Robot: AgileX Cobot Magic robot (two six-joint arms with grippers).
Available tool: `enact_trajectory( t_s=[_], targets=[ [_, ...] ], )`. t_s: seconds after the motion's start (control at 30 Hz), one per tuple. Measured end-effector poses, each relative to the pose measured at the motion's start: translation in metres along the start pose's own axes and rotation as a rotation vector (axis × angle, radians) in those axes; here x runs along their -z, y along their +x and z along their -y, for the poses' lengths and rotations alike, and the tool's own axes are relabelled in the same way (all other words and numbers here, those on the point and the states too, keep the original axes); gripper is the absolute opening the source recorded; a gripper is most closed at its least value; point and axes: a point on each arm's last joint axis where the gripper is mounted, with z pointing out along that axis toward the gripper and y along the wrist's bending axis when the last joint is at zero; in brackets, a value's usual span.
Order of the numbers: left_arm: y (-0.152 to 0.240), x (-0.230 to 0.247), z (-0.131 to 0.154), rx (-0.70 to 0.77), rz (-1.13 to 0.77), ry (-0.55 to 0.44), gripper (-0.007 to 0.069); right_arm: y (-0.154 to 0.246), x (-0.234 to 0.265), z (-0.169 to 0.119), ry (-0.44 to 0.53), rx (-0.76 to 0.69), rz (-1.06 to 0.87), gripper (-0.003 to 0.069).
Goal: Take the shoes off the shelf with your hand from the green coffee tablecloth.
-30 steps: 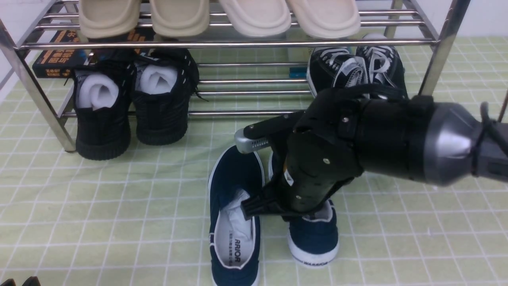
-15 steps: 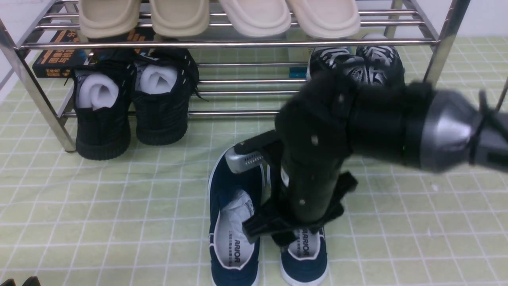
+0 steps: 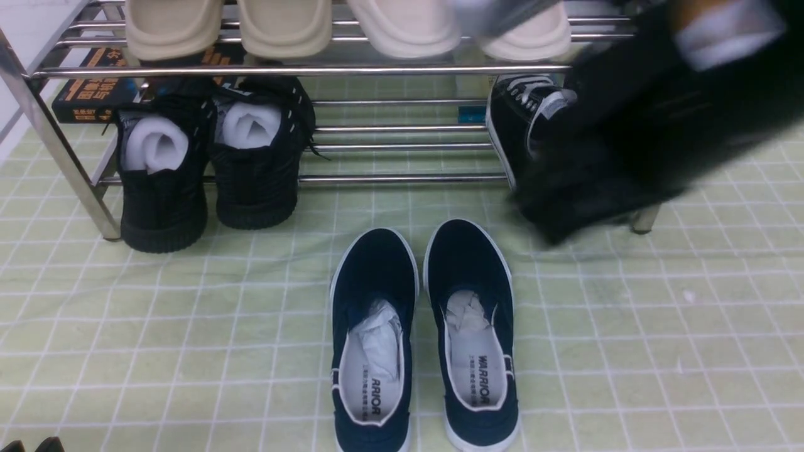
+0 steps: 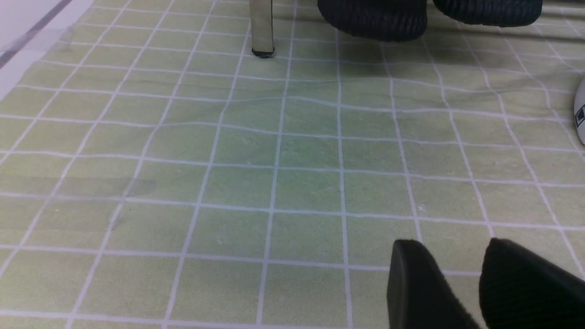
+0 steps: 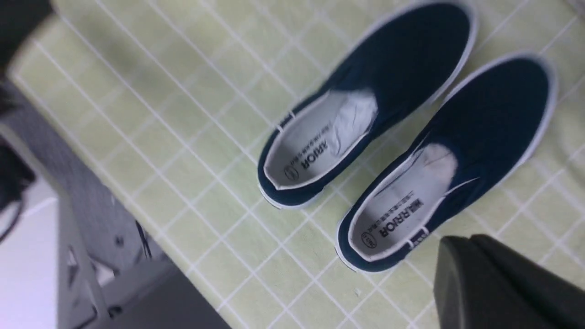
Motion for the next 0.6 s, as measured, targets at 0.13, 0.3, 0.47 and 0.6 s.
enact_trajectory(
  t_s=[0.13, 0.3, 0.47, 0.6],
  targets=[
    [0.000, 0.000, 0.000, 0.000, 0.000, 0.000, 0.0242, 0.043, 0.051, 0.004, -0.012, -0.010, 0.083, -0.0015],
    [0.000, 0.000, 0.000, 0.000, 0.000, 0.000, 0.0242, 0.133, 0.068, 0.015, -0.059, -0.019, 0.375, -0.0015],
    [0.000, 0.000, 0.000, 0.000, 0.000, 0.000, 0.0242, 0.181, 0.022, 0.025, -0.071, -0.022, 0.549, -0.0013],
    [0.000, 0.000, 0.000, 0.000, 0.000, 0.000, 0.0242, 0.211, -0.020, 0.031, -0.070, -0.026, 0.581, -0.0011]
  ],
)
